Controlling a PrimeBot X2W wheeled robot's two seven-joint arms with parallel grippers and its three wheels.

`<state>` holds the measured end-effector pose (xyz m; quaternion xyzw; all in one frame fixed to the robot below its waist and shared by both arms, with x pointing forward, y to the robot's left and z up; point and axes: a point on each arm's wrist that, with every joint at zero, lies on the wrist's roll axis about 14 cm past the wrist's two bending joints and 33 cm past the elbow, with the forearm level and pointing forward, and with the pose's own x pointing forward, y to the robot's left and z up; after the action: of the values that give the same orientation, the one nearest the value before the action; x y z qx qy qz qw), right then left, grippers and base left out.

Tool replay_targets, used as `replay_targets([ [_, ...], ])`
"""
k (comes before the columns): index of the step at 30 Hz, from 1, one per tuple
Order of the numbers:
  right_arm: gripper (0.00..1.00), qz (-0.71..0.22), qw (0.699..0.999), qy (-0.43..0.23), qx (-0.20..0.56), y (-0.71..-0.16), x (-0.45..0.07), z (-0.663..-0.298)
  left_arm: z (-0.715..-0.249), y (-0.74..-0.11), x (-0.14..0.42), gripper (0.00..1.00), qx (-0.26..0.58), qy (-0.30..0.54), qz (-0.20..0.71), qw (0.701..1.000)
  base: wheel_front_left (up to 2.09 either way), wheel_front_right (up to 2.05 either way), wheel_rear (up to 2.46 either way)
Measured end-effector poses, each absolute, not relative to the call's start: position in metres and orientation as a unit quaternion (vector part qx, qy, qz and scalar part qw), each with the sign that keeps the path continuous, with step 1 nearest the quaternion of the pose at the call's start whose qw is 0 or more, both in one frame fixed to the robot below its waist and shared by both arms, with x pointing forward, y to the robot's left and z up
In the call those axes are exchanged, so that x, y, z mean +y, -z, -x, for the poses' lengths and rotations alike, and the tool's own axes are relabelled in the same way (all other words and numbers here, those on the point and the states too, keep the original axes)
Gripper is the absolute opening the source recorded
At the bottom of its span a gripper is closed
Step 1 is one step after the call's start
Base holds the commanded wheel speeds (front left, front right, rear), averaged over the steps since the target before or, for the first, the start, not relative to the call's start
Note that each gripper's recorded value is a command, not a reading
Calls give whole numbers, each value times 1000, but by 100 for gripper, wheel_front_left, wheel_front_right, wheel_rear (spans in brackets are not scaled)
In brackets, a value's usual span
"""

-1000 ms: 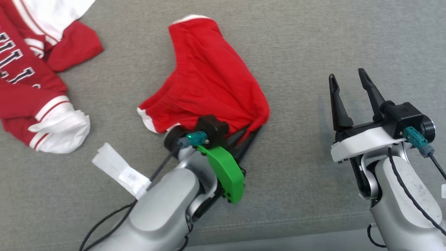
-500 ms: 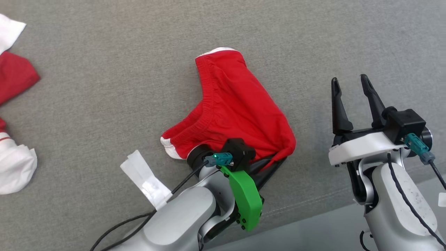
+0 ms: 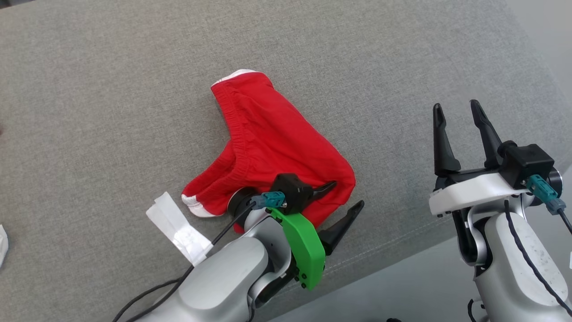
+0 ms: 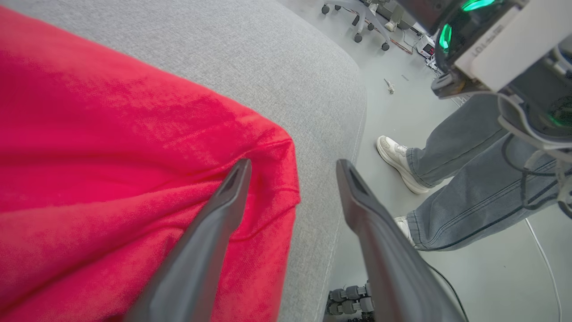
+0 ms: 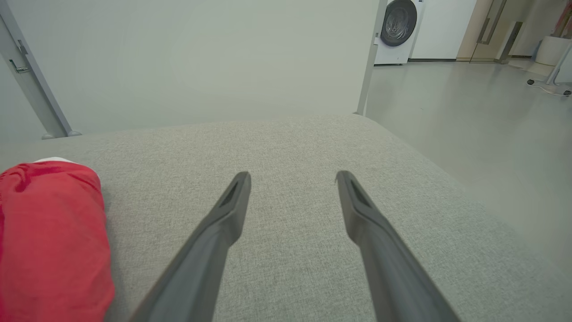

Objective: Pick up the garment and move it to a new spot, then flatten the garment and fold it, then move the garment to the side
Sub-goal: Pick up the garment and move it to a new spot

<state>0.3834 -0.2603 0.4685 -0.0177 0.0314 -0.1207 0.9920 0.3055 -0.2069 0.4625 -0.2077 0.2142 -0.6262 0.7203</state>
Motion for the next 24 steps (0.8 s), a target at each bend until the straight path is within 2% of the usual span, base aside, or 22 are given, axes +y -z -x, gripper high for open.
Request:
replay_targets([
  [7,100,21,994,102,20,-474,-252,-390,-306,-464,-198,100,210,615,193,736,0,0,0],
  [14,100,29,997,71,9,-481,-241,-395,-304,-480,-184,100,208,589,230,746,0,0,0],
  [17,100,35,998,56,6,-483,-236,-397,-314,-491,-177,100,187,569,238,765,0,0,0],
  [24,100,29,1000,6,1,-483,-207,-403,-356,-502,-139,100,133,475,226,840,0,0,0],
])
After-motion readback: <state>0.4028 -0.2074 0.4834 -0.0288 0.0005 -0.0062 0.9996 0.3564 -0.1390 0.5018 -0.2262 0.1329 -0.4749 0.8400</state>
